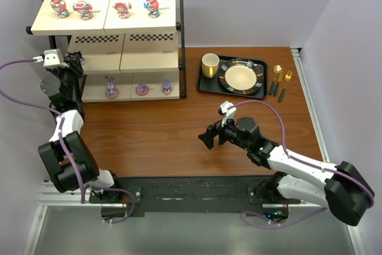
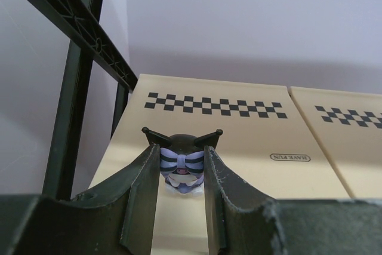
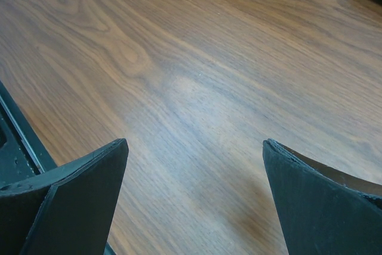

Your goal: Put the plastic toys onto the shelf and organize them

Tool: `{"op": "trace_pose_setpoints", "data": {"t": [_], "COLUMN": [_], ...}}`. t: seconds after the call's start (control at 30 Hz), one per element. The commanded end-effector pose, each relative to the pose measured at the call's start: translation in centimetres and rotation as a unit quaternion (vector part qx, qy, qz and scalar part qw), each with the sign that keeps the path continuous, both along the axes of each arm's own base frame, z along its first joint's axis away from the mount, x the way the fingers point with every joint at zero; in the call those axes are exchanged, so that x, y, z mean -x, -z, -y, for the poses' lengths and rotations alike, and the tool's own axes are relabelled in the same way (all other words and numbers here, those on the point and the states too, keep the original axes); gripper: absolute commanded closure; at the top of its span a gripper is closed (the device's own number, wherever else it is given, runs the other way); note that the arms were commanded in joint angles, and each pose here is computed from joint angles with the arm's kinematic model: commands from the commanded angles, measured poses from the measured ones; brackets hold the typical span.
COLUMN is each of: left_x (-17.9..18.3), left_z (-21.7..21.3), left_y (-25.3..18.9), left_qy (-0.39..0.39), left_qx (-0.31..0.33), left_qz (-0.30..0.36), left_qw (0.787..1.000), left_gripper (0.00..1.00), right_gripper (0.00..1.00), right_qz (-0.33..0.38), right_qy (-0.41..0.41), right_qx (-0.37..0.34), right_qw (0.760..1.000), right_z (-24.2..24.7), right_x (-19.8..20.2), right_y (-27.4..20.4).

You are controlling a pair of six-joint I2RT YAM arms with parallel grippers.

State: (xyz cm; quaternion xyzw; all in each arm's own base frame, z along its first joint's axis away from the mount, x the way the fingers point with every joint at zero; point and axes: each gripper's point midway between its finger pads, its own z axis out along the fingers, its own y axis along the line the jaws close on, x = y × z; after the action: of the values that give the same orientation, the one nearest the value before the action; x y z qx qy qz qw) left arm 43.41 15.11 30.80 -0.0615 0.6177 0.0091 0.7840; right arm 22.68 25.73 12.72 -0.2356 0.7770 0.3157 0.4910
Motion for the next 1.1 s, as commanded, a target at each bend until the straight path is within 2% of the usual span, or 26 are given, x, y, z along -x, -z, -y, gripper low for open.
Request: {"op": "trace_pose_setpoints", "data": {"t": [0.0,0.33,0.5,0.77,0.9,1.07], "left_x": [-0.3,-1.6,-1.9,-2.2,-2.2,-2.3], "left_z": [-0.6,-1.2,-1.5,-1.4,-1.5,-1.5], "left_y": [-3.9,-2.5,-1.7,0.0,0.3,0.4], "left_qy": [0.010,0.018,0.015,0.022,0.021,0.021], "left_qx": [-0.041,-0.038,-0.039,-0.043,-0.040,-0.038], "left_qz": [0.059,0.040,0.027,0.004,-0.001,-0.005], "left_qw": [0.997,0.998,0.999,0.999,0.999,0.999], "left_gripper": [1.00,1.00,0.95,0.81,0.64,0.52], "right_gripper": [0.02,0.01,0.02,0.01,0.02,0.01], "right_qz": [0.025,0.019,0.017,0.016,0.017,0.016], "right_qy": [0.003,0.003,0.004,0.005,0.005,0.005], "right_qx": [-0.006,0.001,0.004,0.005,0.004,0.004], "right_qw": [1.000,1.000,1.000,1.000,1.000,1.000], "right_z": [-0.4,-0.5,-0.5,-0.5,-0.5,-0.5], "right_x": [-0.7,-0.8,-0.9,-1.0,-1.0,-1.0], "right_y": [-0.8,-0.2,0.0,0.1,0.0,0.1]}}
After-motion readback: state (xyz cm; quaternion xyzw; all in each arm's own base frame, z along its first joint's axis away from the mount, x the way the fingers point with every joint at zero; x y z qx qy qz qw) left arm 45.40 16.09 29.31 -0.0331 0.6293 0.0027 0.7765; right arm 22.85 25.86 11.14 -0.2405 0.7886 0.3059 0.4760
